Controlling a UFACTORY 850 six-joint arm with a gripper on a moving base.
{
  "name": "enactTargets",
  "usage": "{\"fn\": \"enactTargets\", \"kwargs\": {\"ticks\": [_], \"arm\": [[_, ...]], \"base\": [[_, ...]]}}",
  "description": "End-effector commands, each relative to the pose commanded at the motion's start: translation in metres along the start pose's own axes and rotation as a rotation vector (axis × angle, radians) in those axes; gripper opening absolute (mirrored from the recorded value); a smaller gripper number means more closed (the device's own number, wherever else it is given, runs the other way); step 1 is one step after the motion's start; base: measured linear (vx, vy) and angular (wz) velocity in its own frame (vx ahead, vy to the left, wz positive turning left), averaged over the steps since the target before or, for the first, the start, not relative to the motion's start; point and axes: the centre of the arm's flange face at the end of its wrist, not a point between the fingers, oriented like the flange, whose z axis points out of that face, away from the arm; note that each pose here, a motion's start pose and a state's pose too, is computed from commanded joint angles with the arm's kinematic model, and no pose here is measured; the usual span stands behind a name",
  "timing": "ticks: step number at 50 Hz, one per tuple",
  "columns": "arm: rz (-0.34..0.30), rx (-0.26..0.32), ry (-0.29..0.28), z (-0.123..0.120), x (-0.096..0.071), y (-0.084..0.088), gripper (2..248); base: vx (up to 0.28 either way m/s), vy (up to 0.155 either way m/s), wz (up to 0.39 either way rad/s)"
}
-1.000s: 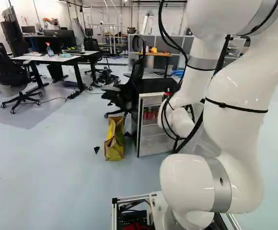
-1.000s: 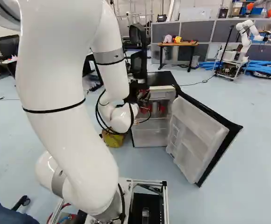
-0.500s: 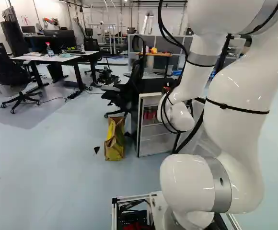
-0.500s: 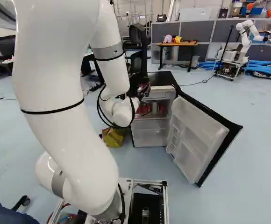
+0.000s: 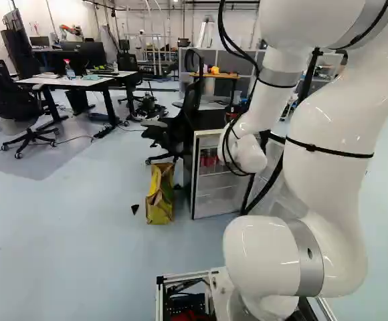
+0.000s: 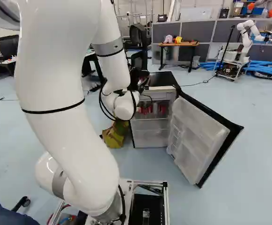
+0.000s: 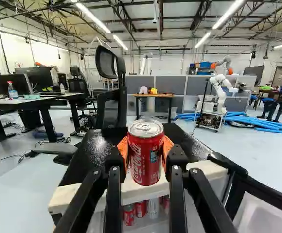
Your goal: Grab a drink from the fridge
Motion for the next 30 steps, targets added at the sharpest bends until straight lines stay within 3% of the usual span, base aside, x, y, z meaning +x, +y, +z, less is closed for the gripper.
{"fn": "enactTargets", "kwargs": {"ticks": [18,30], "arm": [[0.000,0.032,0.009,0.024,0.011,-0.014,92],[0.000,0.054,-0.015,0.040,0.006,-0.024,92]], "base": [[0.000,0.000,0.000],[0.000,0.000,0.000]]}}
